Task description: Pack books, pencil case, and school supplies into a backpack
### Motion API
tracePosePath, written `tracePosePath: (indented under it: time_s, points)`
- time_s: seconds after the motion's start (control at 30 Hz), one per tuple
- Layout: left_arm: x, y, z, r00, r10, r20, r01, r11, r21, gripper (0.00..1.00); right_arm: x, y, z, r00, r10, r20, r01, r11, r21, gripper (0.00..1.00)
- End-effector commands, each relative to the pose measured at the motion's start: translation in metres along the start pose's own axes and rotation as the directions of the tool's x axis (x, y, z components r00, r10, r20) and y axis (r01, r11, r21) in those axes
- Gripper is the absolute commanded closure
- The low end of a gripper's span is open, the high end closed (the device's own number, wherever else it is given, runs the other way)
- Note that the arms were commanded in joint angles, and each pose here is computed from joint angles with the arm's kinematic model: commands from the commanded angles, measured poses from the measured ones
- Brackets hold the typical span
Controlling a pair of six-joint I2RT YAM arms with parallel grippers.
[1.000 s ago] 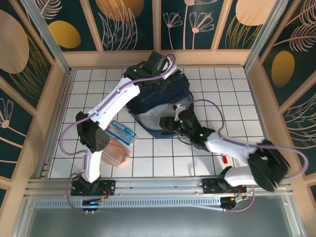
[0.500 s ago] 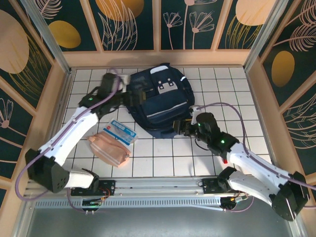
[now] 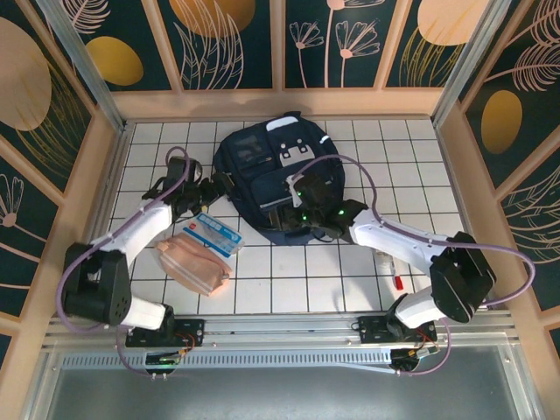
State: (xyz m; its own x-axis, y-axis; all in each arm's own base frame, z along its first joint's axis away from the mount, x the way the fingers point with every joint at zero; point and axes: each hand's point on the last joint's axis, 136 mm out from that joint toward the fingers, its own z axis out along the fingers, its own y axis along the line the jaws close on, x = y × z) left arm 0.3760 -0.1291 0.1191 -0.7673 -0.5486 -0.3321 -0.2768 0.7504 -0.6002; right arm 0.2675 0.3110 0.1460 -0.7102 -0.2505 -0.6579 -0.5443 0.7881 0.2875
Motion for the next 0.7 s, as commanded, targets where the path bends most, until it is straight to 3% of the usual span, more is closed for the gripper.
tracePosePath:
  time_s: [0.0,0.1,0.2,0.3,0.43,0.53,0.67]
  points:
    - [-0.02,-0.001,0.021,1.0,-0.011,0.012,0.011,0.999,-0.036,0.2,0.02,0.016,-0.001,0.996,-0.067,-0.057,0.068,0.998,0.009,0.29]
    - [-0.024,0.009,0.044,1.0,0.016,-0.012,-0.017,0.996,-0.093,0.31,0.047,0.033,0.003,0.987,-0.125,-0.098,0.126,0.992,0.002,0.29]
    - [-0.028,0.018,0.065,0.999,0.035,-0.03,-0.039,0.989,-0.143,0.33,0.065,0.04,0.008,0.981,-0.149,-0.124,0.154,0.988,0.03,0.29]
    - [-0.034,0.015,0.079,0.999,0.035,-0.026,-0.038,0.991,-0.129,0.32,0.073,0.037,0.016,0.991,-0.078,-0.11,0.086,0.994,0.064,0.31]
    - [-0.029,0.021,0.099,0.999,0.014,-0.049,-0.02,0.993,-0.118,0.46,0.078,0.027,0.025,0.998,0.004,-0.064,0.003,0.994,0.107,0.33]
    - [-0.021,0.026,0.105,0.998,-0.018,-0.063,0.011,0.994,-0.111,0.58,0.075,0.001,0.03,0.999,0.048,-0.007,-0.045,0.971,0.235,0.34]
    - [-0.017,0.017,0.096,0.998,-0.047,-0.035,0.046,0.998,-0.034,0.83,0.071,-0.018,0.041,0.999,0.048,0.019,-0.052,0.951,0.304,0.38]
